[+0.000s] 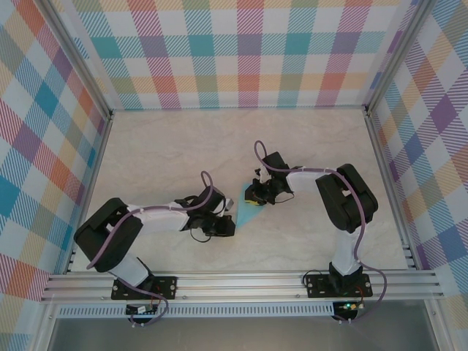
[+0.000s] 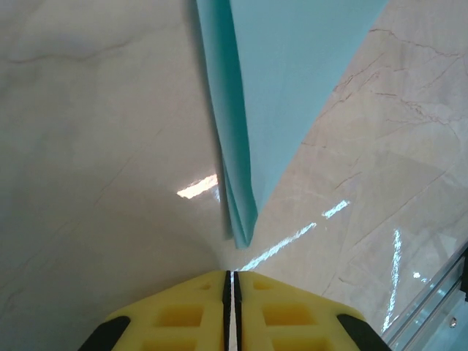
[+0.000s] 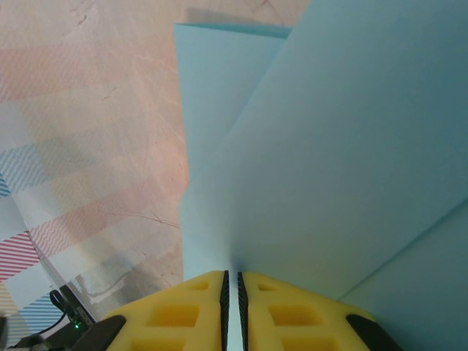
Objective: Fold a paper plane with a square sheet of paper (pick it up from the middle)
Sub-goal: Fourth fold the wing at the center of the table.
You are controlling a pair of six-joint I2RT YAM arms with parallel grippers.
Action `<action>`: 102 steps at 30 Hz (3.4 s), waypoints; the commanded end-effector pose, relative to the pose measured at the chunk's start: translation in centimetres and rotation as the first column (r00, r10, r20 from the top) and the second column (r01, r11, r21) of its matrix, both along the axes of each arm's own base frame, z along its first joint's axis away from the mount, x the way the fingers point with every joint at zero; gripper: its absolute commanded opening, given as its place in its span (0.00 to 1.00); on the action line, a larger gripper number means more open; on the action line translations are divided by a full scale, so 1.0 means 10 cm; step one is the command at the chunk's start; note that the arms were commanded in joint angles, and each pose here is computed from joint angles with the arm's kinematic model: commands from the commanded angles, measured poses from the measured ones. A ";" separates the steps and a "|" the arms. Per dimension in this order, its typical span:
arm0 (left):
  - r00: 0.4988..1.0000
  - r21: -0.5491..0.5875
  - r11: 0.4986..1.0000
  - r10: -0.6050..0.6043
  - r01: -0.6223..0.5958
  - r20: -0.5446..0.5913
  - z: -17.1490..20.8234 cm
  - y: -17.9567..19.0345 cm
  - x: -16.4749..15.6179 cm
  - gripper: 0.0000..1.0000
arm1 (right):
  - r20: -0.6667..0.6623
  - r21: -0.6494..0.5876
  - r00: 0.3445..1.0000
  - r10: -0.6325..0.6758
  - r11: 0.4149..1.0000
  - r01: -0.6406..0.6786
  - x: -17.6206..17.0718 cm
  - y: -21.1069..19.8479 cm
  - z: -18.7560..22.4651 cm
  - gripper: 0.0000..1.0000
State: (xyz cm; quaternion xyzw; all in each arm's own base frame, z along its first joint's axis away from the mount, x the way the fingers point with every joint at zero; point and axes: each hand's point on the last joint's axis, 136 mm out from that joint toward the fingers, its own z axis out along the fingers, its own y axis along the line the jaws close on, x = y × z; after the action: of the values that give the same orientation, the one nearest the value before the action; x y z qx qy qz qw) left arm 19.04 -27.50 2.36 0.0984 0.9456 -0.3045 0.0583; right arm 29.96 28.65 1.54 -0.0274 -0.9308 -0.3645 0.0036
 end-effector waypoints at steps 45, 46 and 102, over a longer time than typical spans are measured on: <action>0.988 0.040 0.997 0.065 -0.071 0.137 0.52 0.14 0.22 0.15 | 0.086 -0.088 0.996 -0.004 0.996 0.011 0.13 -0.11 0.31 0.28; 0.988 0.030 0.997 0.062 -0.067 0.144 0.55 0.09 0.27 0.15 | 0.107 -0.099 0.994 -0.009 0.995 0.020 0.15 -0.13 0.39 0.29; 0.962 0.058 0.978 0.187 -0.202 0.197 0.47 0.13 0.65 0.36 | 0.107 -0.109 0.974 -0.198 0.972 0.210 -0.41 -0.74 0.53 0.63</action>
State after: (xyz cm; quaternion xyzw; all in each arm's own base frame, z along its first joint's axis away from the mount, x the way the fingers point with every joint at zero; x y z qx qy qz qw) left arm 24.82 -27.02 7.66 0.0468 0.9445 -0.2695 0.1818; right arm 26.30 20.94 6.59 -0.0999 -0.9479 -0.2909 -0.0829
